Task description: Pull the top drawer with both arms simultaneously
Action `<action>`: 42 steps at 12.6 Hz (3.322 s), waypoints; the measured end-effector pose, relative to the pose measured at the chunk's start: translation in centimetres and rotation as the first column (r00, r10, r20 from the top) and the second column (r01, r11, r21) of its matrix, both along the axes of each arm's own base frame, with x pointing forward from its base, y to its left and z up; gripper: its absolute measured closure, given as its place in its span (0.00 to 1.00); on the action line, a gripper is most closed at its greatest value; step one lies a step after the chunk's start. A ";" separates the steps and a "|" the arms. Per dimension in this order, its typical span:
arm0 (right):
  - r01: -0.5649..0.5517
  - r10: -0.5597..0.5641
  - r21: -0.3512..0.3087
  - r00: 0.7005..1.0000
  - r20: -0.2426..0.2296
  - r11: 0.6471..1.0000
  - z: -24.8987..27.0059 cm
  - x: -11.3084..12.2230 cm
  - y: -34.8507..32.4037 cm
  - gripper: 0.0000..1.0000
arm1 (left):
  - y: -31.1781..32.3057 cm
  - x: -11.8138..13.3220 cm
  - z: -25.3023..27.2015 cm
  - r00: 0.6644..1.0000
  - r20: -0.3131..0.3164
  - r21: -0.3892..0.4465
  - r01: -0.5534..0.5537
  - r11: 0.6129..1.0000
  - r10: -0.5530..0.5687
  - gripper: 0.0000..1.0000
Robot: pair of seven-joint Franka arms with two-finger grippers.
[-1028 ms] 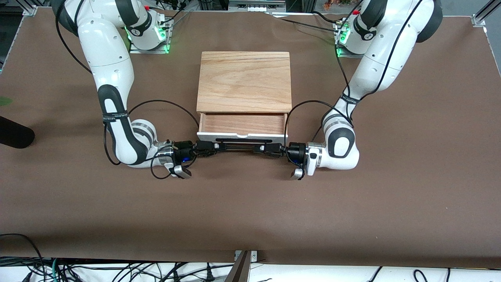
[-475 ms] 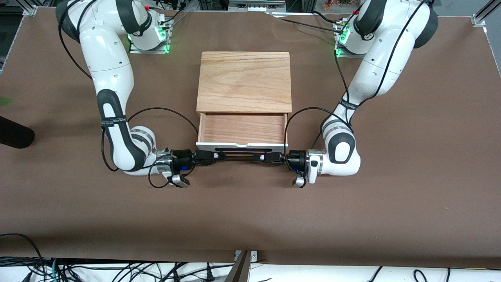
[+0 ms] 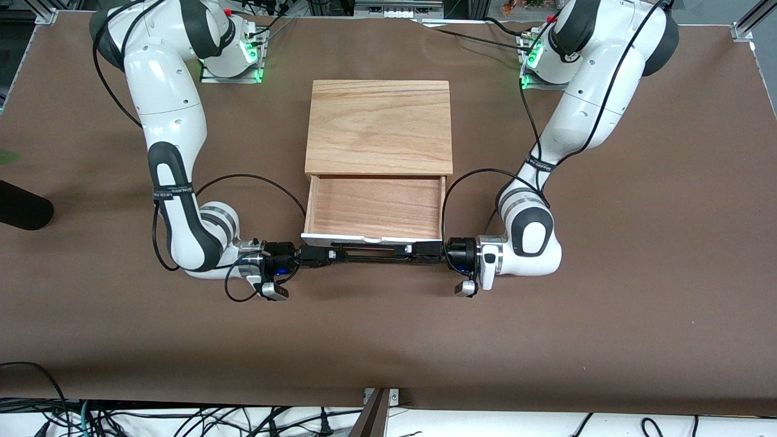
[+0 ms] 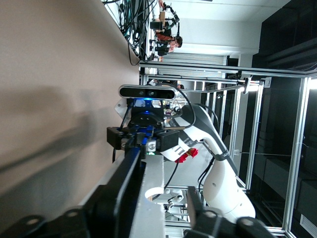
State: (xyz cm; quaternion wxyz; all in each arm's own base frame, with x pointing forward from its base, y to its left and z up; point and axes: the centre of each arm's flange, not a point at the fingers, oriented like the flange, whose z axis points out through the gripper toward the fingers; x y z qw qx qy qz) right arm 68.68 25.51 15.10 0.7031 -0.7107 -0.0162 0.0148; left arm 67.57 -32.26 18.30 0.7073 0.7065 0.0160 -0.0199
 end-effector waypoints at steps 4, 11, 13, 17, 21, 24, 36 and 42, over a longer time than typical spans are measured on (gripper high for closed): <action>0.159 -0.160 -0.066 0.987 -0.004 0.985 -0.4 3.5 -6.6 0.60 | -0.2 -0.5 0.1 0.999 0.003 -0.007 0.052 0.999 -0.052 0.00; 0.130 -0.135 -0.225 0.991 -0.010 0.966 1.7 5.2 -10.3 0.00 | 3.0 1.3 0.6 0.999 0.041 0.049 0.029 0.998 -0.031 0.00; 0.100 -0.100 -0.321 0.995 0.014 0.942 3.7 5.9 -12.2 0.00 | 3.4 1.8 1.5 0.996 0.074 0.079 0.043 0.996 -0.049 0.00; 0.041 -0.043 -0.525 0.999 0.009 0.850 8.3 6.4 -15.4 0.00 | 5.3 2.8 4.3 0.985 0.110 0.223 0.103 0.969 -0.130 0.00; -0.015 -0.018 -0.695 0.999 -0.041 0.719 12.6 6.1 -16.7 0.00 | 8.3 4.2 9.0 0.957 0.143 0.464 0.160 0.871 -0.252 0.00; -0.050 -0.039 -0.805 0.995 -0.091 0.591 14.7 5.7 -17.4 0.00 | 11.2 4.4 14.5 0.916 0.154 0.696 0.165 0.699 -0.370 0.00; 0.093 -0.009 -0.996 0.996 0.093 -0.009 39.4 -2.7 -24.2 0.00 | 22.4 -2.2 36.4 0.912 -0.090 0.993 0.114 0.037 -0.400 0.00; 0.111 -0.124 -0.994 0.986 0.108 0.015 46.7 -8.9 -28.2 0.00 | 26.8 -7.0 39.1 0.936 -0.005 1.000 -0.001 -0.017 -0.353 0.00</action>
